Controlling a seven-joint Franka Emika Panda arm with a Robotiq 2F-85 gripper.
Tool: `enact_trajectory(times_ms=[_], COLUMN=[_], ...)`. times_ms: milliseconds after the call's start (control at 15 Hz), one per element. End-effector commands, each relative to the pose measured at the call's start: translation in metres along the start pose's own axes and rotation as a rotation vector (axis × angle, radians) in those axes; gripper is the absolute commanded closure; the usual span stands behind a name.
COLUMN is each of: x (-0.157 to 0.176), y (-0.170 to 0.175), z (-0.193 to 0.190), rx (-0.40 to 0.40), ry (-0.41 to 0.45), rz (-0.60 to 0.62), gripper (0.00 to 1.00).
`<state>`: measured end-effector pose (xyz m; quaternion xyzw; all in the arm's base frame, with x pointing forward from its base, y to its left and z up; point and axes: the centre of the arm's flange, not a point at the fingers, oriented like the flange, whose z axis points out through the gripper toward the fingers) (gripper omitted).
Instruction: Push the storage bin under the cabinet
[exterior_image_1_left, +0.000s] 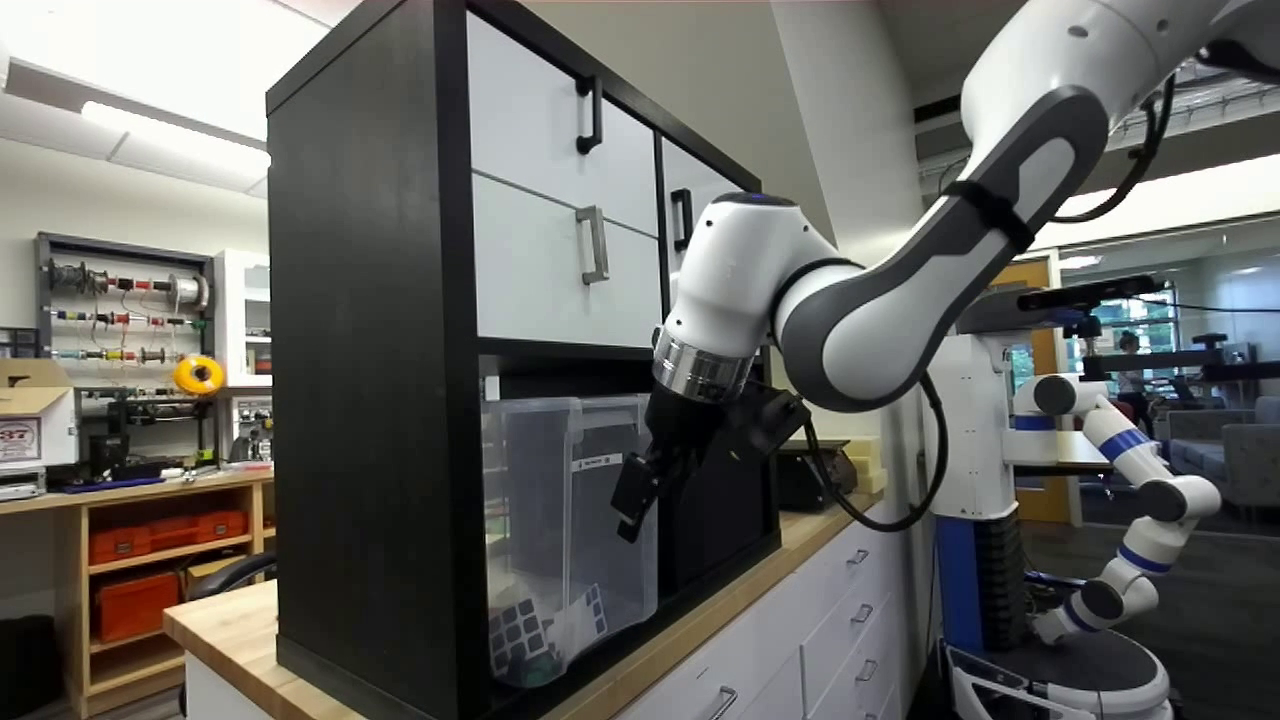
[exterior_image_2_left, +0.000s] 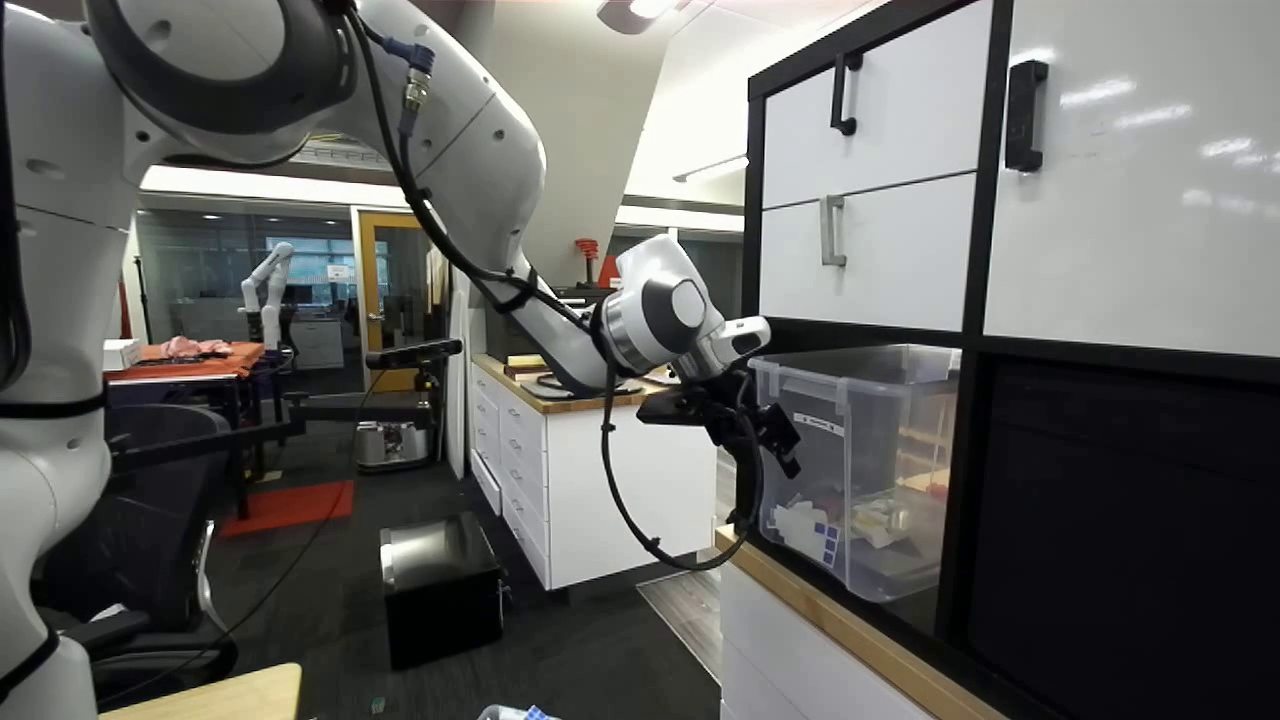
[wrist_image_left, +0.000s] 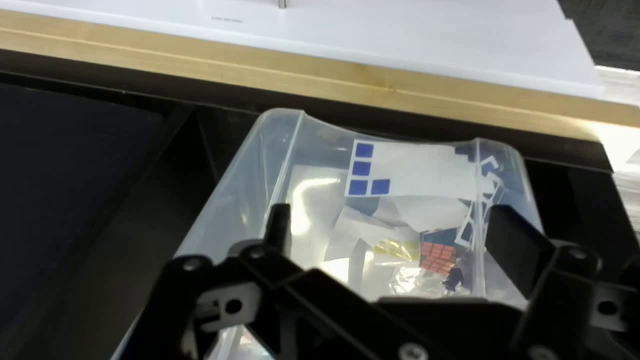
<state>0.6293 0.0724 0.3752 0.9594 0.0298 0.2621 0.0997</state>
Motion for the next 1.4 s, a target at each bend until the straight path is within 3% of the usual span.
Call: enact_trajectory(times_ms=[0, 733, 1333], x=[-0.013, -0.027, -0.022], y=[0.008, 0.02, 0.019], z=[-0.053, -0.132, -0.127], rx=[0.008, 0.038, 0.021], ry=[-0.098, -0.237, -0.244], rz=[-0.047, -0.056, -0.05], gripper=[0.0, 0.0, 0.0])
